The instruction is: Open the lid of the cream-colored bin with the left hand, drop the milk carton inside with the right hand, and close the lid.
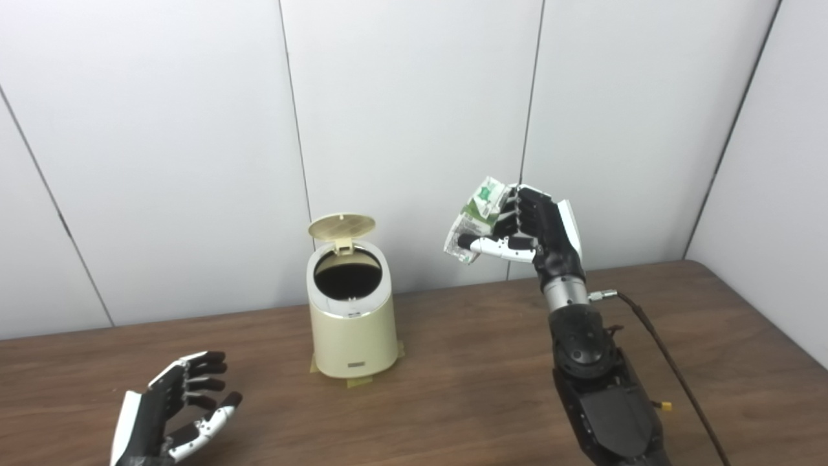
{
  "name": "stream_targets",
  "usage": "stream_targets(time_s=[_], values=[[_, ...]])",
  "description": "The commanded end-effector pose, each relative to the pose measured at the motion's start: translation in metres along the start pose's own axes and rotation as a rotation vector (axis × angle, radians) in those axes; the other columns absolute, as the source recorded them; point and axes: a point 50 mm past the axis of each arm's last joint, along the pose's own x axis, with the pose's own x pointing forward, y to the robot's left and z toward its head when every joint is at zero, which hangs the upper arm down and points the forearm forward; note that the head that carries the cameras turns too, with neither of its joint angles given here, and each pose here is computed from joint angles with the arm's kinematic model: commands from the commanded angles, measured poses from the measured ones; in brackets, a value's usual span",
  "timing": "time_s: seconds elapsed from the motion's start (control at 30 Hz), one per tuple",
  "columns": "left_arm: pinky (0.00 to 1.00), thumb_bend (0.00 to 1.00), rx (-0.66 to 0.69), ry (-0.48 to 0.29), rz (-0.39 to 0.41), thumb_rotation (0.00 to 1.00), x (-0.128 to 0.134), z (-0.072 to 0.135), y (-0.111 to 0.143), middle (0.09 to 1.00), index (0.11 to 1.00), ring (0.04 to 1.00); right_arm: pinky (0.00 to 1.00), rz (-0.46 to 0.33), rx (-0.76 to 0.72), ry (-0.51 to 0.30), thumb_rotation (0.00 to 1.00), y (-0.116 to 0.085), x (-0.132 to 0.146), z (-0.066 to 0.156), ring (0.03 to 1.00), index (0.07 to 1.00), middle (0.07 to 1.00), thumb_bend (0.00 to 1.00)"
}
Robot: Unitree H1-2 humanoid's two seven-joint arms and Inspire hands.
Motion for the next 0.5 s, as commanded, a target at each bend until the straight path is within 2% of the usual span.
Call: stream_targets(time_s=[0.0,0.2,0.47], values=[[0.52,0.55,0.008,-0.084,0.015,0.0,0.013,0.015,-0.004,0.681,0.69,0.619,0.3,0.024,0.052,-0.131,0.0,0.011,0.017,0.045,0.353,0.523,0.44,0.52],[0.51,0.55,0.008,-0.097,0.014,0.0,0.014,0.017,-0.014,0.675,0.691,0.609,0.28,0.092,0.095,-0.142,0.0,0.037,0.012,0.066,0.318,0.533,0.426,0.52],[0.52,0.55,-0.005,-0.087,0.012,0.0,0.014,0.024,-0.027,0.671,0.696,0.602,0.28,0.156,0.069,-0.146,0.0,0.055,0.003,0.073,0.331,0.531,0.428,0.52]])
